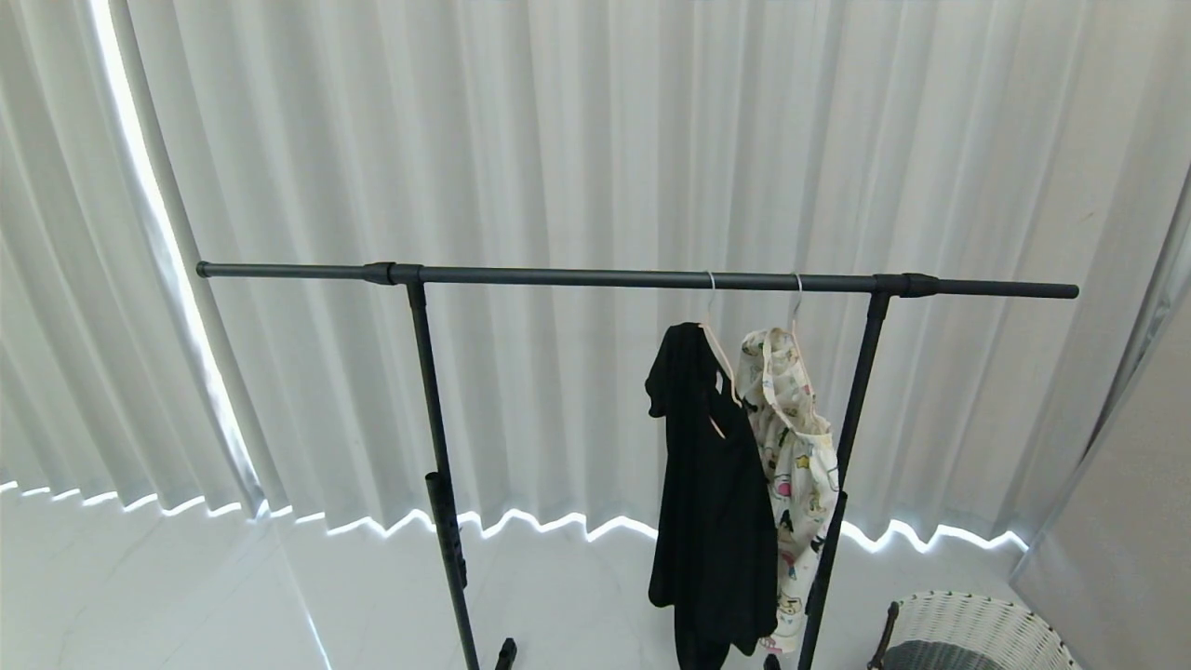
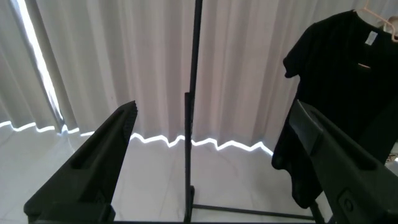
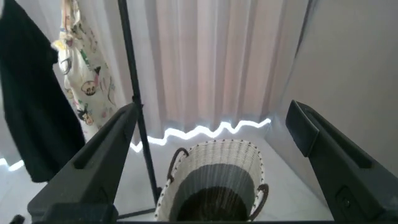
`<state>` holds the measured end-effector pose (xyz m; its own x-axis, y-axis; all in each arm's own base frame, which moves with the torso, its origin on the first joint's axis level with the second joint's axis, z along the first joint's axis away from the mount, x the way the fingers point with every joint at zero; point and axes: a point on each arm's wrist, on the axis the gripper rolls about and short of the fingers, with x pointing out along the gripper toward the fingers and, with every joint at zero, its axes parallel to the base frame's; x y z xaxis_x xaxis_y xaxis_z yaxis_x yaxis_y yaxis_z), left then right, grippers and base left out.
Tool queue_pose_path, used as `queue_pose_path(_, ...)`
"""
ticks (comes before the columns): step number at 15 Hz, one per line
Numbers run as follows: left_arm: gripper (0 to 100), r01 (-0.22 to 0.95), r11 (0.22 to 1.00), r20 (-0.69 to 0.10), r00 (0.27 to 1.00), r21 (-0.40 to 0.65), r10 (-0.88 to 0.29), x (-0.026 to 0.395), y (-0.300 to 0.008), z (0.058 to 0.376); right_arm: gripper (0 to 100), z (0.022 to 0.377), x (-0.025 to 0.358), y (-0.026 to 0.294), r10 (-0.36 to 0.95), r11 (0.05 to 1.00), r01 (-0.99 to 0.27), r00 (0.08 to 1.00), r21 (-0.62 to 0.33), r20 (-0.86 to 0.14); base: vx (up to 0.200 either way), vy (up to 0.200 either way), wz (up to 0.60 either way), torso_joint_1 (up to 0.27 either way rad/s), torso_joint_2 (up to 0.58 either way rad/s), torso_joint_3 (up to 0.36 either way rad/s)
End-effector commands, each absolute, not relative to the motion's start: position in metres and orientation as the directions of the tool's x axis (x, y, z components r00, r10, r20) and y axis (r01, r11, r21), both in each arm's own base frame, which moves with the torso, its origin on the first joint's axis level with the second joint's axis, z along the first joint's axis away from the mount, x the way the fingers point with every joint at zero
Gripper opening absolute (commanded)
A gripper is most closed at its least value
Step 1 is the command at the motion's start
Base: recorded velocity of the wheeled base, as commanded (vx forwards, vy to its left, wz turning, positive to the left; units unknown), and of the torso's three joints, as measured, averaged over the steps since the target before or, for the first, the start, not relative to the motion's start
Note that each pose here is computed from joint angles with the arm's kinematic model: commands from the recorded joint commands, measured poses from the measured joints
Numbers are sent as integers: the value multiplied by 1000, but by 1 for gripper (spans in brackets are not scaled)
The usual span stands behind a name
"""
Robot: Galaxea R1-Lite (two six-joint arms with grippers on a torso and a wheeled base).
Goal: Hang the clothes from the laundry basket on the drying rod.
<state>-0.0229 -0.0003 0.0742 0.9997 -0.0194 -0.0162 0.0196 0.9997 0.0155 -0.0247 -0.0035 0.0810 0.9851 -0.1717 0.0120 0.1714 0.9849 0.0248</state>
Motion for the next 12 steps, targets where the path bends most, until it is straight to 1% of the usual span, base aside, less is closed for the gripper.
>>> queue_pose_path(1, 100, 20, 1000, -15, 1000, 17, -20, -23, 0, 74, 100, 81, -24, -2, -101, 995, 101, 995, 24, 14, 0, 0, 0, 0, 0, 0)
queue_pose_path(3, 100, 18, 1000, -15, 1000, 6, -18, -23, 0, 74, 100, 80, -25, 2, 80, 997, -80, 997, 19, 12, 0, 0, 0, 0, 0, 0)
queue_pose_path(4, 100, 20, 1000, -15, 1000, 4, -20, -23, 0, 74, 100, 80, -25, 2, 96, 995, -97, 995, 14, 11, 0, 0, 0, 0, 0, 0)
queue_pose_path(6, 100, 20, 1000, -15, 1000, 4, -20, -23, 0, 74, 100, 81, -24, 2, 89, 996, -89, 996, -1, 15, 0, 0, 0, 0, 0, 0)
queue_pose_path(7, 100, 18, 1000, -15, 1000, 4, -18, -23, 0, 74, 100, 80, -24, 2, 92, 996, -92, 996, 18, 17, 0, 0, 0, 0, 0, 0)
queue_pose_path(9, 100, 20, 1000, -15, 1000, 6, -20, -23, 0, 74, 100, 80, -25, 3, 125, 992, -126, 992, 26, 14, 0, 0, 0, 0, 0, 0)
queue_pose_path(12, 100, 20, 1000, -15, 1000, 4, -20, -23, 0, 74, 100, 80, -25, 3, 121, 992, -121, 993, 34, 14, 0, 0, 0, 0, 0, 0)
